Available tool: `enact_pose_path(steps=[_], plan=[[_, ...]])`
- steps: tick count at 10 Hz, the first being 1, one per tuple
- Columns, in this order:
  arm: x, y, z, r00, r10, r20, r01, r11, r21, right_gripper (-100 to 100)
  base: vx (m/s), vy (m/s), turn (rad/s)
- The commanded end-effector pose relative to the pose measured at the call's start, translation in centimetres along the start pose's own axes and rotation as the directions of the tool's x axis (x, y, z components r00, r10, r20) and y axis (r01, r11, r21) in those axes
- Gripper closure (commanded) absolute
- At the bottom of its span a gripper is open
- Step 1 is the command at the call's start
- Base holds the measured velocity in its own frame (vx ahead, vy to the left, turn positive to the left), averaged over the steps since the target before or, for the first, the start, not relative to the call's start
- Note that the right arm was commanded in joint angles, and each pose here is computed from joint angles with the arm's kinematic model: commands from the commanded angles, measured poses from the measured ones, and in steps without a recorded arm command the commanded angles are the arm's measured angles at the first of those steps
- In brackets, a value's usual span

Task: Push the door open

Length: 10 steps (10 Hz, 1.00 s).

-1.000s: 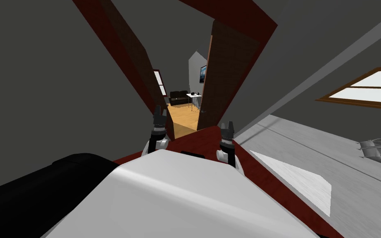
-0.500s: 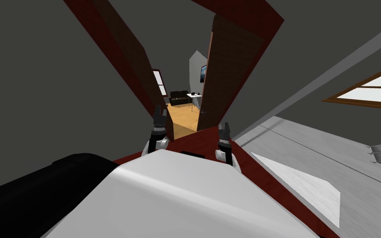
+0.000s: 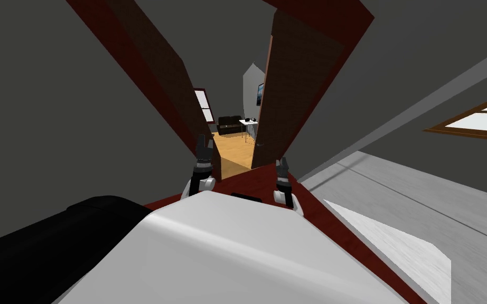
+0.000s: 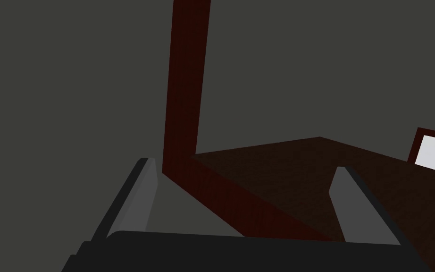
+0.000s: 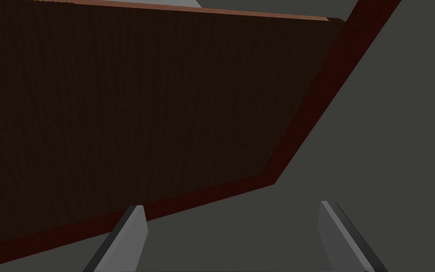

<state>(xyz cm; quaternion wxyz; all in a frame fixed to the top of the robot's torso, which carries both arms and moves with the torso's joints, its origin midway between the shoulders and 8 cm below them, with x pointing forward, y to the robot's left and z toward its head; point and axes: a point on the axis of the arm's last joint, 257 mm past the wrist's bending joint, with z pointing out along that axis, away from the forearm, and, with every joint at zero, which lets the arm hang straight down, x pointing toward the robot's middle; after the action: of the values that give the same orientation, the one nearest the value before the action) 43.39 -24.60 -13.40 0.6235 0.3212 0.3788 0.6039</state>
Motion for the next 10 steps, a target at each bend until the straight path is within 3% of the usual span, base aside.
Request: enact_pose_path(steps=[1,10], plan=[[0.5,-1.4,-0.21,1.0,0.006,-0.014,-0.005,1.0,0.022,-100,0.091,-0.064,0.039],[3.3,-8.8,-1.36,0.995,0.044,-0.086,-0.031,0.988,0.15,-100,0.094,-0.057,0.041]])
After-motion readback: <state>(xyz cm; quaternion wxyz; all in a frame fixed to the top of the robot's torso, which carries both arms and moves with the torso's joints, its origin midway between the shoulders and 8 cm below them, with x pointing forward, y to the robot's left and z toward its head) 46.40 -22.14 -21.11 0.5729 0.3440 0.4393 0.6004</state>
